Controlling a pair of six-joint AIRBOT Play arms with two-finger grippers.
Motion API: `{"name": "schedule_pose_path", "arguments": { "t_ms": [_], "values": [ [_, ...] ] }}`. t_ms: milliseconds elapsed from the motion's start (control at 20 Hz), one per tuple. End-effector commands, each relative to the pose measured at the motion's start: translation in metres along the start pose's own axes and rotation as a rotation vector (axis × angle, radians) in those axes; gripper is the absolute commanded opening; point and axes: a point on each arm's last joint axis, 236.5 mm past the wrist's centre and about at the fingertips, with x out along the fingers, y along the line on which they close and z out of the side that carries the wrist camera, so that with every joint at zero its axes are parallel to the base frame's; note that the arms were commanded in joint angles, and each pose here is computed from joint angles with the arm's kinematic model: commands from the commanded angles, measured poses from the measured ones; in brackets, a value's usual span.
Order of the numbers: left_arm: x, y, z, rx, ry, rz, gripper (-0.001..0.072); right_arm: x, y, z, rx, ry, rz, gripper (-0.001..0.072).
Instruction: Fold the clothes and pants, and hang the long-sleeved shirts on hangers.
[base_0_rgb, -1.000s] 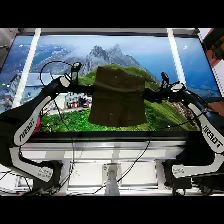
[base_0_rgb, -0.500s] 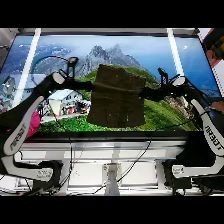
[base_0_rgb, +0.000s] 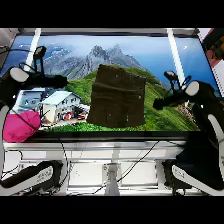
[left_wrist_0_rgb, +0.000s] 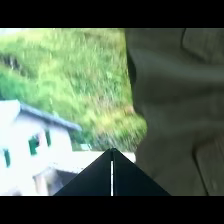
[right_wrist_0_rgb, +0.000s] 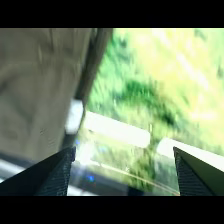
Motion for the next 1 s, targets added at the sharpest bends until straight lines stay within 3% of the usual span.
{"name": "schedule_pose_path", "arguments": {
  "t_ms": [0, 50, 100, 200, 250, 400, 600, 950],
  "values": [
    [-0.001, -0.012, -0.051, -0.091, 0.061, -0.059, 0.0036, 0.014, 0.016, -0.051, -0.001, 0.055, 0.042, 0.0680],
    [0.006, -0.017, -0.067, -0.136, 0.089, -0.090, 0.0047, 0.021, 0.023, -0.061, 0.017, 0.077, 0.072, 0.0680],
    [0.012, -0.021, -0.079, -0.174, 0.109, -0.117, 0.0101, 0.025, 0.024, -0.062, 0.025, 0.072, 0.075, 0.0681],
    [0.020, -0.027, -0.095, -0.235, 0.139, -0.155, 0.0547, 0.027, 0.024, -0.051, 0.039, 0.023, 0.076, 0.0681],
    [0.022, -0.029, -0.100, -0.251, 0.148, -0.165, 0.0633, 0.027, 0.024, -0.045, 0.066, 0.000, 0.079, 0.0680],
    [0.023, -0.030, -0.104, -0.257, 0.157, -0.168, 0.0633, 0.028, 0.022, -0.034, 0.175, -0.041, 0.075, 0.0678],
    [0.025, -0.035, -0.106, -0.246, 0.166, -0.175, 0.0633, 0.039, 0.049, -0.026, 0.316, -0.025, 0.214, 0.0642],
    [0.038, -0.052, -0.117, -0.187, 0.211, -0.195, 0.0633, 0.058, 0.066, -0.032, 0.401, 0.058, 0.310, 0.0641]
  ]
}}
